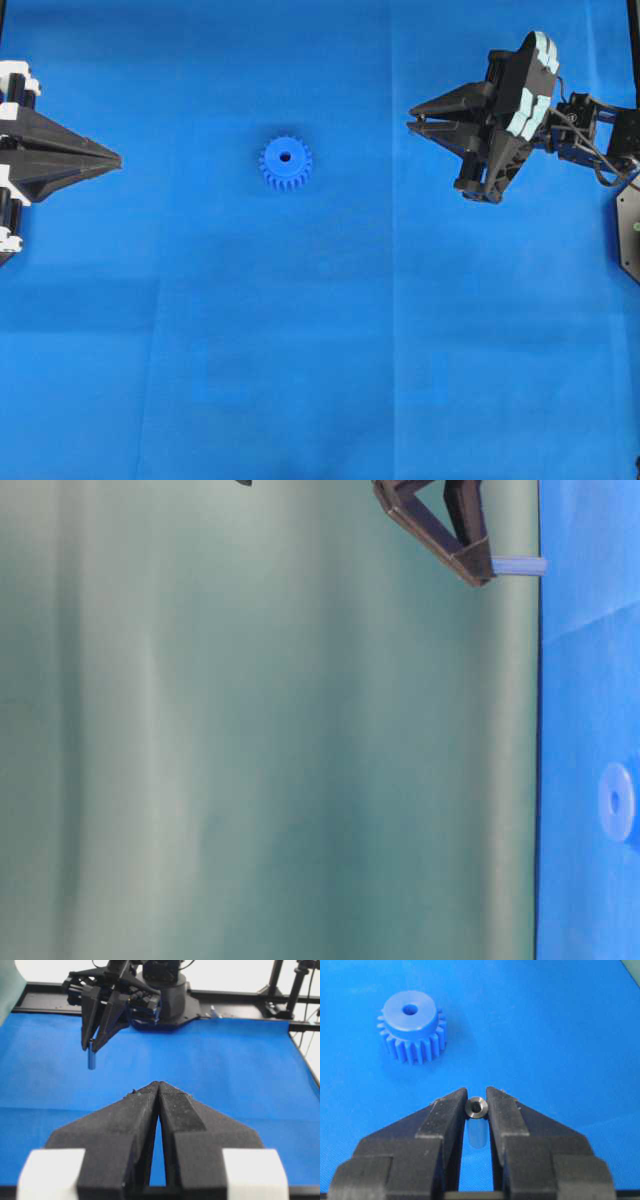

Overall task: Insert the shaft placed at a random location into the center hole of the small gear at another random location.
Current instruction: 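Carry the held shaft left toward the blue gear with the right gripper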

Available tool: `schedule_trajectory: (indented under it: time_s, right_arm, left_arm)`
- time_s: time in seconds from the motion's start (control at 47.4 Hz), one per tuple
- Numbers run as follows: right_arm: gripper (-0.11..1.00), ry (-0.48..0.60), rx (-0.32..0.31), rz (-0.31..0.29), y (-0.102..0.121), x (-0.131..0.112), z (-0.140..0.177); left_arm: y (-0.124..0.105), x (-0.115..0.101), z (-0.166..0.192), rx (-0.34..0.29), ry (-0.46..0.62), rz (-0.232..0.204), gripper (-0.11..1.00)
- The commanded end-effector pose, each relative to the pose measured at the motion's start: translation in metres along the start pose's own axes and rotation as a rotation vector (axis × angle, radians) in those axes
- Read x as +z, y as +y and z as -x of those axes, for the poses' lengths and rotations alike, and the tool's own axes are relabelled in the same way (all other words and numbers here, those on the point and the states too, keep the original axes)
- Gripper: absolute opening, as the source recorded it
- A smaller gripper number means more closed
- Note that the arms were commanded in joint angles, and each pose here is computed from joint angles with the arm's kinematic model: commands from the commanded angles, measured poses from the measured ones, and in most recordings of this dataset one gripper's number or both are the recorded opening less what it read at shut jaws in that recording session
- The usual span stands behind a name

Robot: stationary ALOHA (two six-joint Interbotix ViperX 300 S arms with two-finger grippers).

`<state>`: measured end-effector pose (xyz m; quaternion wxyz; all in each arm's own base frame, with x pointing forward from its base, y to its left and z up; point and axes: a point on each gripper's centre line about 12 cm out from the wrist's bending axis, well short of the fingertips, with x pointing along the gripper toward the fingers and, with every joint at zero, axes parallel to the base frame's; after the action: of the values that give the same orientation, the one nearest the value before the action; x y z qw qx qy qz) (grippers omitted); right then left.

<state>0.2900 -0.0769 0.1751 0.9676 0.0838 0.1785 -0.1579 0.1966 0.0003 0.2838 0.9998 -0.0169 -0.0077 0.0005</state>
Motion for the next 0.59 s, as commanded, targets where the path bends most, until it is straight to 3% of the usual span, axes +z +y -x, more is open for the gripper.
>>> schedule_trajectory:
  time_s: [0.0,0.57]
  right_arm:
    - [0.03,-0.042,0.008,0.000,0.003,0.014,-0.002]
    - [0.03,-0.034,0.068,0.015,0.036,0.047,-0.074]
  left_arm:
    - [0.000,0.003,-0.002,0.001,-0.006,0.000,0.00]
    - [0.000,0.003,-0.002,0.001,-0.006,0.002,0.00]
